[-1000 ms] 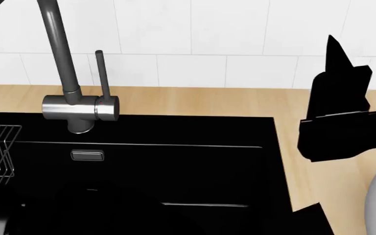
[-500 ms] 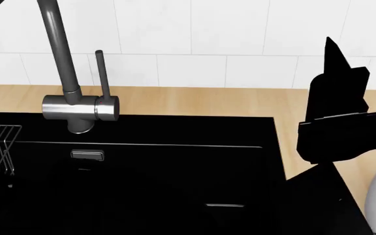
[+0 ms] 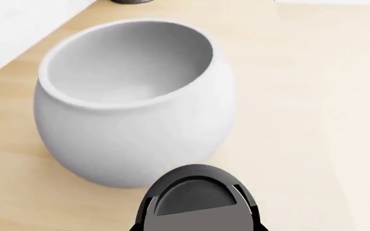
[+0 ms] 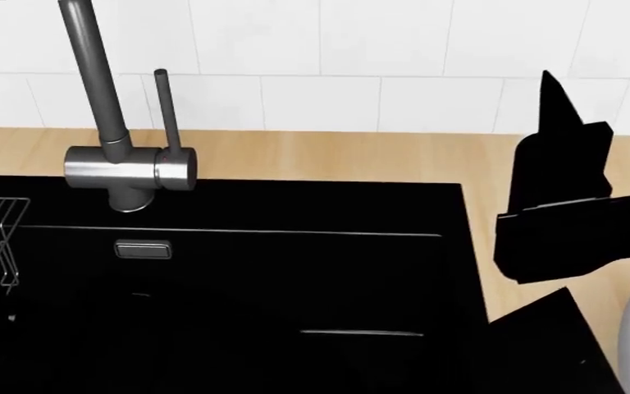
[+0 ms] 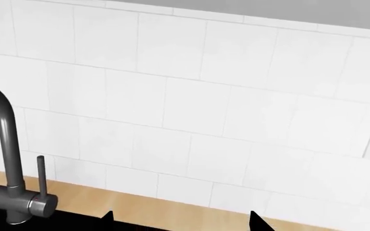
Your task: Pick the cup and bowl from the sink and place them on the counter for drying.
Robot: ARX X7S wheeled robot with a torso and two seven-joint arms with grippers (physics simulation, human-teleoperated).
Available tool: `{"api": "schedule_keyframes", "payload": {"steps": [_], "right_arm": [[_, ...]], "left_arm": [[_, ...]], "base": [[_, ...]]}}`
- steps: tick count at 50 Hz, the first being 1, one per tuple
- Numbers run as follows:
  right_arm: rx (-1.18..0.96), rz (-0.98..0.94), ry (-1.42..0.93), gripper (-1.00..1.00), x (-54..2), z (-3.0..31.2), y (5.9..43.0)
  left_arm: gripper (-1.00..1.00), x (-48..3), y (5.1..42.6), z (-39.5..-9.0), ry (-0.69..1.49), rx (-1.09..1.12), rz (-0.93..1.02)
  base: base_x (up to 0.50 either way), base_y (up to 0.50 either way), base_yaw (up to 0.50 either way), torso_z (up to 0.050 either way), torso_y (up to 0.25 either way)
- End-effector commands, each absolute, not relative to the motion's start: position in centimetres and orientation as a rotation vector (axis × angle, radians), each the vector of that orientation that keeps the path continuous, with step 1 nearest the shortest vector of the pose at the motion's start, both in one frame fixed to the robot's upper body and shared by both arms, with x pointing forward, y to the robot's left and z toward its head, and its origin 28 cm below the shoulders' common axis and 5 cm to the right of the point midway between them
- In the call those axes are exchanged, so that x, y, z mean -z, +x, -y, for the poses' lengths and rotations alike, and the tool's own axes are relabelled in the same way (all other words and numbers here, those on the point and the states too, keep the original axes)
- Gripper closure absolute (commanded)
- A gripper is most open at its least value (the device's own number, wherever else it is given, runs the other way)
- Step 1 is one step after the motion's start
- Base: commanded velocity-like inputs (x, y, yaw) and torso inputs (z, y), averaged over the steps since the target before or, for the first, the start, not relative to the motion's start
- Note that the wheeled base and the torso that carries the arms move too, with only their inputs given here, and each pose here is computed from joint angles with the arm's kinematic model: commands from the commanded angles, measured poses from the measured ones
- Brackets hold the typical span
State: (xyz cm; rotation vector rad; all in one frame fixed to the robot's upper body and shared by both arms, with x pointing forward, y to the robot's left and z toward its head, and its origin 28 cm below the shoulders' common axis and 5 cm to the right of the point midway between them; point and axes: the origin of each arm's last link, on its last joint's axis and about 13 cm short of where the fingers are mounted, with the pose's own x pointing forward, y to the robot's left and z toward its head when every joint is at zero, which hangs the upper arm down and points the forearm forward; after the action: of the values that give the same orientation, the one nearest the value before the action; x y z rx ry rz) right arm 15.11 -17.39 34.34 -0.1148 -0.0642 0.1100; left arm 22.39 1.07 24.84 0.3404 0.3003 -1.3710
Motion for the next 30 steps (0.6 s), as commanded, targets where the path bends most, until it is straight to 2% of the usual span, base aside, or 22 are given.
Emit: {"api": "schedule_keyframes", "payload": {"steps": [1, 29, 30], "right_arm": [[-0.124, 0.075, -0.121, -1.0, -34.3, 17.3, 15.2], [-0.12, 0.053, -0.103, -1.0, -33.4, 17.5, 15.2], [-0.12, 0.053, -0.102, -1.0, -33.3, 17.5, 15.1]], "left_arm": [[1.0, -25.1, 21.9, -0.9, 0.333, 1.396, -0.316], [1.0, -23.2, 22.2, -1.5, 0.444, 1.381, -0.386], [-1.0, -23.1, 22.2, -1.5, 0.446, 1.383, -0.382]], "base": [[-0.01, 0.0, 0.0, 0.0, 0.0], [0.0, 0.0, 0.0, 0.0, 0.0], [0.0, 0.0, 0.0, 0.0, 0.0]]}}
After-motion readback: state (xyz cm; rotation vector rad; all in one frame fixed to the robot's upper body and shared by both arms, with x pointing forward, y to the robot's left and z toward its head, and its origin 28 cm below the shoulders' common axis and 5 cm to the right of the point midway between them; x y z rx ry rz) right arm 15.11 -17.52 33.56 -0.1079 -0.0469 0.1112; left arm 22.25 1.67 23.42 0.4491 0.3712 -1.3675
